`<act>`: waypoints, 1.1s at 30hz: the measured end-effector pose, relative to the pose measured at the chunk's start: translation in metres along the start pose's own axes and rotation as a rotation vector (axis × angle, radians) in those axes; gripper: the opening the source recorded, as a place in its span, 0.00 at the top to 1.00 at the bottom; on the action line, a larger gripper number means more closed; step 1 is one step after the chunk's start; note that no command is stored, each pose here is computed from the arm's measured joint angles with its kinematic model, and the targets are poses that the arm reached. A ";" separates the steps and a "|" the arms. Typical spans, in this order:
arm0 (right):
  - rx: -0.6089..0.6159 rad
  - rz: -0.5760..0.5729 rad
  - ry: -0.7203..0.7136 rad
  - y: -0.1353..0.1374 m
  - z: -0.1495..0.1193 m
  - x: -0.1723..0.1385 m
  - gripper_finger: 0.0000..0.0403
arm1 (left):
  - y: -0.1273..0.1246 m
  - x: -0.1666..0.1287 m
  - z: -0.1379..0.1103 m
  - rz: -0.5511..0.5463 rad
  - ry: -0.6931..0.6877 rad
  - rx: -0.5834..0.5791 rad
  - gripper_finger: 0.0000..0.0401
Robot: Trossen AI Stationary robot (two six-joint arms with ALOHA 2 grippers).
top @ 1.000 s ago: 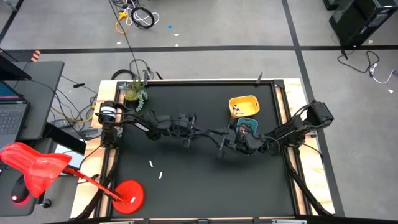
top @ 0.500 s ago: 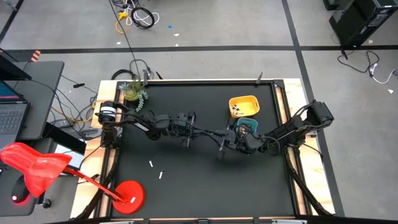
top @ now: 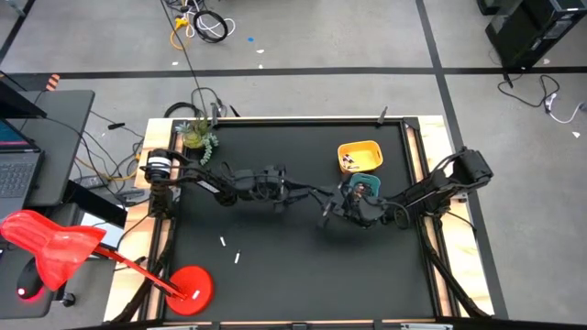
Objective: Sort batteries
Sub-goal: Put the silver black battery into the yellow bin
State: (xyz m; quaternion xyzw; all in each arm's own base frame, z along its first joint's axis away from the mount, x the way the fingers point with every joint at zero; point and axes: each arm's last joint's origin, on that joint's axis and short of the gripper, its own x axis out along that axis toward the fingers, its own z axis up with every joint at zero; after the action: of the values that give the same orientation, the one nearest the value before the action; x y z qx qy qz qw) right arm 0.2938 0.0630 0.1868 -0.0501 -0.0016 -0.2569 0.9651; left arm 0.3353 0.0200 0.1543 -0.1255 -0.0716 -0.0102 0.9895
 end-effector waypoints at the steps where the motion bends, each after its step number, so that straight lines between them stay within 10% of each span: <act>1: -0.010 -0.025 0.011 -0.001 0.000 0.000 0.93 | 0.000 0.000 -0.001 0.003 0.003 0.007 0.58; 18: 0.043 -0.464 0.511 -0.114 -0.019 0.011 0.93 | 0.006 -0.006 -0.029 0.049 0.296 -0.002 0.48; 33: 0.226 -0.463 0.892 -0.172 -0.070 0.023 0.82 | 0.005 -0.007 -0.025 0.066 0.323 -0.056 0.48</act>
State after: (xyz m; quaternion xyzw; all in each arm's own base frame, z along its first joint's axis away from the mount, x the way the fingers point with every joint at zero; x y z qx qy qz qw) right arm 0.2274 -0.1038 0.1346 0.1704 0.3713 -0.4584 0.7893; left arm 0.3322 0.0182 0.1281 -0.1521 0.0927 0.0001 0.9840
